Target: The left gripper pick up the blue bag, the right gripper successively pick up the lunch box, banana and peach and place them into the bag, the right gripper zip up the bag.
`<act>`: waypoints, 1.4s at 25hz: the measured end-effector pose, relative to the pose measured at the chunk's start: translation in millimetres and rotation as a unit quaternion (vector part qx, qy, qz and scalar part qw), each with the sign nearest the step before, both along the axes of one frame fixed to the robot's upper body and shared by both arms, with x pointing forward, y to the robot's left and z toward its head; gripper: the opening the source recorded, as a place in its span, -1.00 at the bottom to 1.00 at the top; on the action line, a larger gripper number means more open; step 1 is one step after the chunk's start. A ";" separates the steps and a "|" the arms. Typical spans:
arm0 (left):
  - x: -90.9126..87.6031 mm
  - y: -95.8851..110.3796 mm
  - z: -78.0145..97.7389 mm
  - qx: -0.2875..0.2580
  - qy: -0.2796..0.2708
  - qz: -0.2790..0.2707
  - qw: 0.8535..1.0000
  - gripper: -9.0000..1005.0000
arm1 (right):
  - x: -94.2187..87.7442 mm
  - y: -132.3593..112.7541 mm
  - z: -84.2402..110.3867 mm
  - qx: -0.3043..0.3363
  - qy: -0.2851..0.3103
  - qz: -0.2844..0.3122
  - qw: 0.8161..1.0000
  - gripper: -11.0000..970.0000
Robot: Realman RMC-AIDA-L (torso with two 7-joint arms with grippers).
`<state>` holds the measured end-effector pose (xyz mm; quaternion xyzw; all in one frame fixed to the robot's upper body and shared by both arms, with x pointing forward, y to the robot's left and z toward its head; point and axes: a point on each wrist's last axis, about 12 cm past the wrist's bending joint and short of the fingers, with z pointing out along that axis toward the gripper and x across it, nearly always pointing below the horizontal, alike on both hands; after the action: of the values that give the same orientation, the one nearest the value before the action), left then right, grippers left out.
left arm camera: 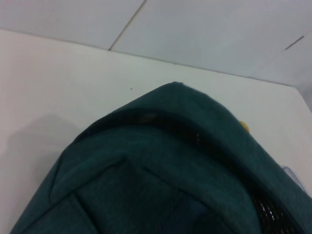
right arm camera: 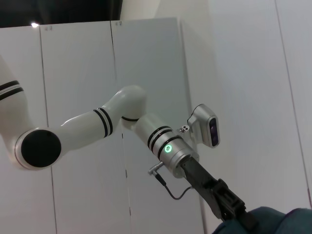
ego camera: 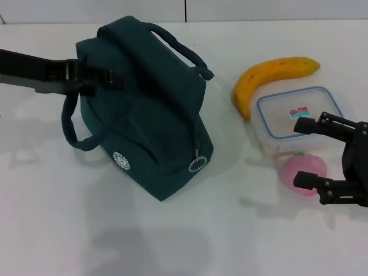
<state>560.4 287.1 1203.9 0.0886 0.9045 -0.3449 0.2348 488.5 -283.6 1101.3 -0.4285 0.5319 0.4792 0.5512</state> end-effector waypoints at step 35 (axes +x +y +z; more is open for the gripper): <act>-7.3 9.5 -1.5 -0.024 0.028 -0.064 0.997 -0.89 | 15.1 -18.3 0.9 0.005 0.020 -0.098 0.995 0.81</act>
<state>553.0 296.5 1202.4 0.1307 0.8946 -0.3829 0.1895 503.6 -301.9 1102.2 -0.3620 0.5797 0.4342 0.5868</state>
